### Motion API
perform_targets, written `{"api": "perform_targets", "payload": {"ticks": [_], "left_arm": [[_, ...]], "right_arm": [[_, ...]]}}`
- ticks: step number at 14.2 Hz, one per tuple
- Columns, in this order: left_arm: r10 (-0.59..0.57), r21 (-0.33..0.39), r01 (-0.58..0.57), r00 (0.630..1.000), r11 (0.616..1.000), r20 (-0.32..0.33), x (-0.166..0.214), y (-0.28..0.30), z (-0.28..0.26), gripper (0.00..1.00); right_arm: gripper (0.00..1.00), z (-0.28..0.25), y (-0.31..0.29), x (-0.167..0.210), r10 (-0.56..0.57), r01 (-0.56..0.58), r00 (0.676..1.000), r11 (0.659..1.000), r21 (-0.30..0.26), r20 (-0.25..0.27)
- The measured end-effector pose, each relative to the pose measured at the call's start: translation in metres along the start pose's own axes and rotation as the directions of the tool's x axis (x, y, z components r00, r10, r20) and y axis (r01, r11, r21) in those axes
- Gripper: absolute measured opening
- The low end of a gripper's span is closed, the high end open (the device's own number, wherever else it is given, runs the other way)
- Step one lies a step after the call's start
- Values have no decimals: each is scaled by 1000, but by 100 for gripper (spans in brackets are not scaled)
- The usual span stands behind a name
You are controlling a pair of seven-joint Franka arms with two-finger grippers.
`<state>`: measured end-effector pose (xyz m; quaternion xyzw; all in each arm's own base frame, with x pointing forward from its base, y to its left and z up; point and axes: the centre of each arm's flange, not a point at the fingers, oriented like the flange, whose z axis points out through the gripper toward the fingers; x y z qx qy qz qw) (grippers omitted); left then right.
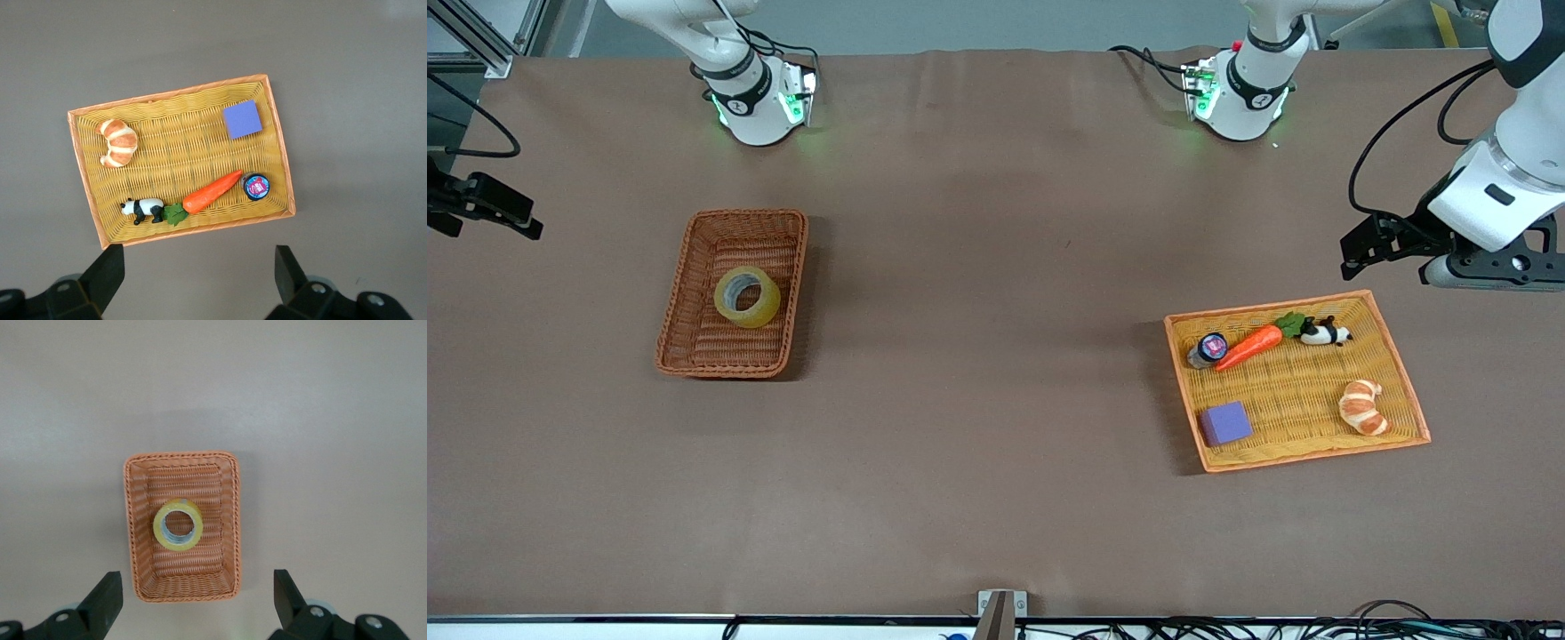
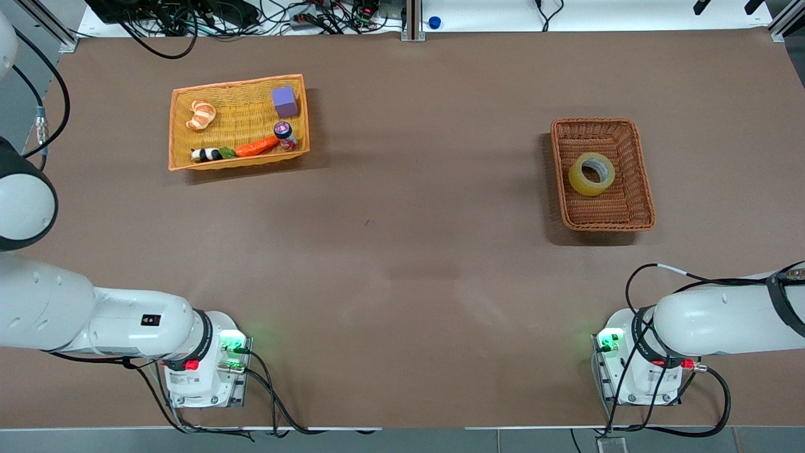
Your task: Move tape to another basket
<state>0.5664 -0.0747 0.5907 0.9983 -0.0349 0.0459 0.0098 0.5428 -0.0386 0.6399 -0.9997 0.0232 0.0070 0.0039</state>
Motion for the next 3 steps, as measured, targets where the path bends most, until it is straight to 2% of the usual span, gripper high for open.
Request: {"api": "perform_targets", "payload": {"ticks": [3], "left_arm": [[-2,0,2,1000,1000,0,0,-1,0,100]], "right_arm": [[100,-1,-1,0,0,0,1000,1000,10,-4]]}}
